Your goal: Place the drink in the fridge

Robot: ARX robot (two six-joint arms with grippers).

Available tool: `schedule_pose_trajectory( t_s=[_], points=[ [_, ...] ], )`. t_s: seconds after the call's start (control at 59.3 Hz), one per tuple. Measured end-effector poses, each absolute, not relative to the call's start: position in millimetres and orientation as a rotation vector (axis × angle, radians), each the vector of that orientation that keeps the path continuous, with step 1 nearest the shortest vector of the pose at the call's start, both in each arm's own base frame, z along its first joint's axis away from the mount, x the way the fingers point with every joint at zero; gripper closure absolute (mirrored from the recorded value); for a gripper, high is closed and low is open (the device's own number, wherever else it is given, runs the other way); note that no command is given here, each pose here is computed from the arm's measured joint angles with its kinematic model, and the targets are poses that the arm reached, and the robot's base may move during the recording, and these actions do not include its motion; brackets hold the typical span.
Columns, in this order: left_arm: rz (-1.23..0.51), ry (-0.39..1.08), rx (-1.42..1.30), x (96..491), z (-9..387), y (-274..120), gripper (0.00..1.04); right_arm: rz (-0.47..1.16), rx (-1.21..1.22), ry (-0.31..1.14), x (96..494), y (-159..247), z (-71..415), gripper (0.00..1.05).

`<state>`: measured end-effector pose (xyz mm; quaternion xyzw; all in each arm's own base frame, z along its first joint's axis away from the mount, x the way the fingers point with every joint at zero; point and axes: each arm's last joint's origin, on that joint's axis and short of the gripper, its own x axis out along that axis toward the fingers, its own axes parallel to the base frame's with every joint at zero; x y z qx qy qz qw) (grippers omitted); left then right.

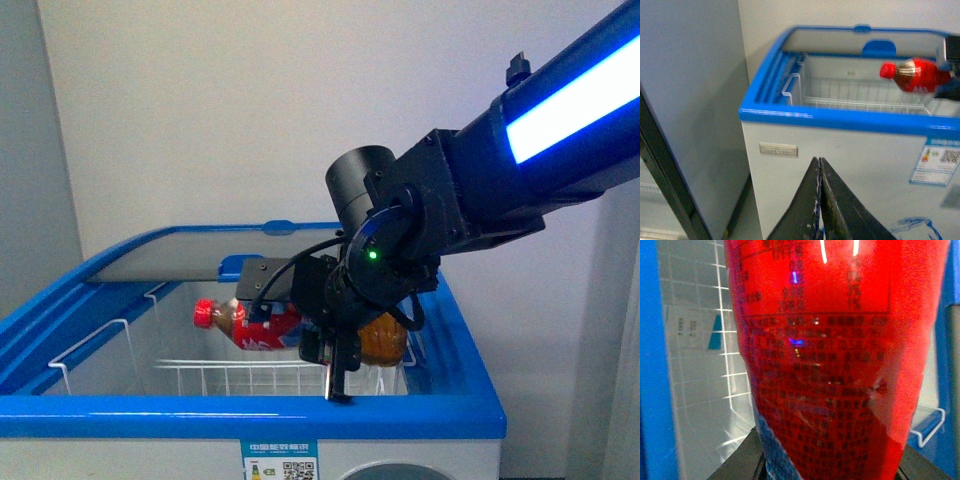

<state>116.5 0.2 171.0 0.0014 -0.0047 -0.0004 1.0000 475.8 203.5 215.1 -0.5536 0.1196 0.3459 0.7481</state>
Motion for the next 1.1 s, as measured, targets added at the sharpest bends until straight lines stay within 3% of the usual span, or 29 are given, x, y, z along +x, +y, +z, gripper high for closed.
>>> schedule_pose_trajectory(
  t_s=[0.303, 0.607, 0.843, 1.096],
  points=[
    [0.004, -0.015, 0.002, 111, 171, 0, 1.02, 0.735, -1.2, 0.249, 501, 220, 194, 0.67],
    [0.002, 0.019, 0.002, 101, 166, 0, 1.02, 0.608, -1.218, 0.215, 527, 231, 184, 0.67],
    [0.002, -0.011, 0.002, 97, 168, 0, 1.02, 0.602, -1.269, 0.31, 542, 233, 106, 0.67],
    [0.002, -0.009, 0.002, 97, 168, 0, 1.02, 0.571, -1.274, 0.28, 545, 236, 105, 0.68]
  ],
)
